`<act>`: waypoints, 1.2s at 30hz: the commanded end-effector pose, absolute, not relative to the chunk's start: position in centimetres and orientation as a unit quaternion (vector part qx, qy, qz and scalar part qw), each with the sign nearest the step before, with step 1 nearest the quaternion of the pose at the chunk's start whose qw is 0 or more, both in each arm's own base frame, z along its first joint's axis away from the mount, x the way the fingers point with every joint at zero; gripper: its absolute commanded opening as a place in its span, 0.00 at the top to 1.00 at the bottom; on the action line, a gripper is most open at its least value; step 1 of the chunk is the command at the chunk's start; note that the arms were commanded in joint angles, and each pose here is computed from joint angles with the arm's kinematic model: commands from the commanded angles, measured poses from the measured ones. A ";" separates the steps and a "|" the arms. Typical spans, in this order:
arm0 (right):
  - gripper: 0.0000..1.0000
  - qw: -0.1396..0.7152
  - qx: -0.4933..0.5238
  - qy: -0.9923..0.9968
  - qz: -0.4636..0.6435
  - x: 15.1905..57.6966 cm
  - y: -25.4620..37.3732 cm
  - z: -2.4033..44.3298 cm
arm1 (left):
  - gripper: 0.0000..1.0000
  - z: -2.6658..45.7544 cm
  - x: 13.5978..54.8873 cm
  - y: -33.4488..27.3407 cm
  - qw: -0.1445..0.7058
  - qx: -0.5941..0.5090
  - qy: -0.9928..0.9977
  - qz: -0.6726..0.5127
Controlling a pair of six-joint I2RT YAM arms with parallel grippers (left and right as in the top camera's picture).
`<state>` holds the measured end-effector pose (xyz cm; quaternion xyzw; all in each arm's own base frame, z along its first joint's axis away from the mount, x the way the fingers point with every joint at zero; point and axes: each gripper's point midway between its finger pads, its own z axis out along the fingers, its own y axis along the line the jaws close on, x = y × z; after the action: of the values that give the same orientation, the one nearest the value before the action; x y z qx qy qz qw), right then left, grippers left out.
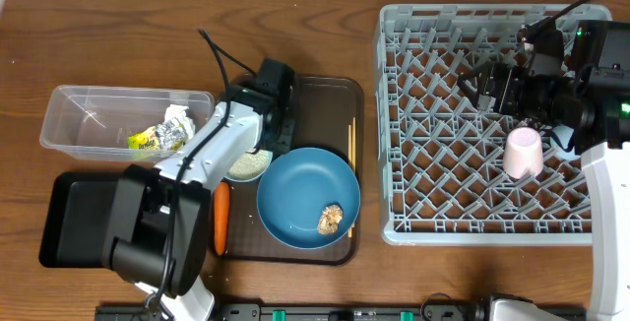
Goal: Sort waste into correct bins and load items into the dishwasher rack
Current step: 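Grasp the light-blue rice bowl rim with the left gripper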
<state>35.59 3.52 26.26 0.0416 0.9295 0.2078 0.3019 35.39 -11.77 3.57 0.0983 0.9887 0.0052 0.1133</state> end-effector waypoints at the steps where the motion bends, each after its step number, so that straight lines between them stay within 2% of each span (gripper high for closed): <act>1: 0.12 0.304 0.043 0.928 0.211 35.7 3.8 26.6 | 0.60 2.4 35.3 -11.0 0.102 0.092 0.990 0.025; 4: 0.12 0.303 0.043 0.928 0.211 35.6 3.8 26.6 | 0.67 1.4 35.0 -11.0 0.088 0.093 0.991 0.029; 11: 0.12 0.303 0.043 0.928 0.211 35.6 3.8 26.6 | 0.94 1.3 35.4 -10.8 0.091 0.093 0.991 0.037; 17: 0.12 0.302 0.043 0.929 0.211 35.6 3.8 26.6 | 0.94 3.5 36.5 -11.2 0.117 0.091 0.989 0.031; 22: 0.12 0.303 0.043 0.928 0.211 35.6 3.8 26.6 | 0.94 7.6 36.9 -11.4 0.164 0.072 0.984 0.015; 29: 0.12 0.303 0.043 0.928 0.211 35.7 3.8 26.6 | 0.94 14.6 34.8 -10.7 0.220 0.039 0.975 -0.009; 36: 0.11 0.305 0.042 0.928 0.211 35.7 3.8 26.6 | 0.94 18.9 32.6 -9.9 0.259 0.036 0.965 -0.022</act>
<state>35.59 3.52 26.25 0.0418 0.9295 0.2078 0.3017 32.43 -10.35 17.14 0.0493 0.9702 -0.0245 0.2360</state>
